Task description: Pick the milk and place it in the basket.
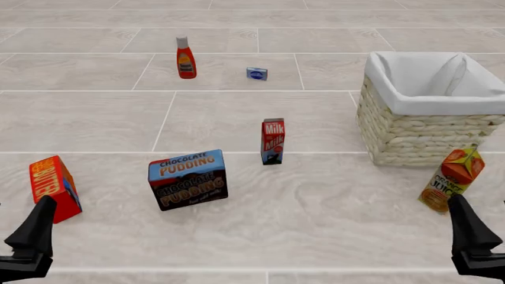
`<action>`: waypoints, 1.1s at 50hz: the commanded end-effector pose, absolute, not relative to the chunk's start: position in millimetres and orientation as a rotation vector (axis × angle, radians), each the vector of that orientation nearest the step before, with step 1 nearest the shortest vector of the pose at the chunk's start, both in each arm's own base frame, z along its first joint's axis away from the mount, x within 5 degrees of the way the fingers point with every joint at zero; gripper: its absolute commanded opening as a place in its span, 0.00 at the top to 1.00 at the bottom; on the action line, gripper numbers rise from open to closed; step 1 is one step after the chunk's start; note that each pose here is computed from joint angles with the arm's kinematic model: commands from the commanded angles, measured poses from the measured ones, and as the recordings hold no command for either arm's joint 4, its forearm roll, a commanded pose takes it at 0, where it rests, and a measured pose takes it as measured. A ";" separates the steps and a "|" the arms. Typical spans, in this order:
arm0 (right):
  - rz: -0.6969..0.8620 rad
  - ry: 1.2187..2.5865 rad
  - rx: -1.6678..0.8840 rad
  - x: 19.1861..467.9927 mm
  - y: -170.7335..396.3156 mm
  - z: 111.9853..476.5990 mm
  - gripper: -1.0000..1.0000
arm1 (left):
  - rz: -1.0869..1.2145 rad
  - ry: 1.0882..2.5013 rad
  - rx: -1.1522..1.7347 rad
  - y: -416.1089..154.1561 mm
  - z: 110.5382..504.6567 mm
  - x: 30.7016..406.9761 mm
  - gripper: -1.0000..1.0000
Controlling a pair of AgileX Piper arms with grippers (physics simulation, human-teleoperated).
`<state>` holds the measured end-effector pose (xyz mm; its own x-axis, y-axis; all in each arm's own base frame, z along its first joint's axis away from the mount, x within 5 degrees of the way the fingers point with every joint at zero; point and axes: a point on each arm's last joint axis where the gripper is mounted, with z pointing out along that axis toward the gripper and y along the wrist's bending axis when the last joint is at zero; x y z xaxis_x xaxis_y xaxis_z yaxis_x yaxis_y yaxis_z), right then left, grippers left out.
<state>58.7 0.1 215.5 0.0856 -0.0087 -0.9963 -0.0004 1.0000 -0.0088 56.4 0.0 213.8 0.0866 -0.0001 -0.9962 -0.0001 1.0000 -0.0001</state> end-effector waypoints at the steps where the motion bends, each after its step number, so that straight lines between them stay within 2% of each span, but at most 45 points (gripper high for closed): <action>1: 0.042 1.490 -0.107 62.4 6.1 231.3 0.00 | 0.000 1.485 0.000 0.0 214.8 56.9 0.00; 6: 0.091 1.507 -0.198 80.0 15.2 248.7 0.00 | 0.000 1.485 0.000 0.0 214.7 57.0 0.00; 17: 0.212 1.463 -0.338 86.2 32.3 323.6 0.00 | 0.001 1.485 0.000 0.0 214.5 57.0 0.00; 18: 0.222 1.474 -0.337 88.3 33.5 326.8 0.00 | 0.001 1.485 0.000 0.0 214.5 56.9 0.00; 19: 0.248 1.544 -0.327 101.3 38.9 326.4 0.00 | 0.001 1.485 0.000 0.0 214.6 57.0 0.00; 20: 0.268 1.491 -0.366 97.6 42.3 335.8 0.00 | 0.001 1.485 0.000 0.0 214.9 56.7 0.00; 28: 0.365 1.580 -0.402 136.8 72.2 354.7 0.00 | 0.001 1.485 0.000 0.0 214.9 56.7 0.00; 35: 0.434 1.684 -0.411 168.4 99.2 362.2 0.00 | 0.000 1.485 0.000 0.0 214.9 56.7 0.00; 40: 0.432 1.709 -0.424 182.9 109.3 368.6 0.00 | 0.001 1.485 0.000 0.0 214.9 56.7 0.00; 55: 0.365 1.823 -0.438 252.3 137.8 345.1 0.00 | 0.001 1.485 0.000 0.0 214.9 56.7 0.00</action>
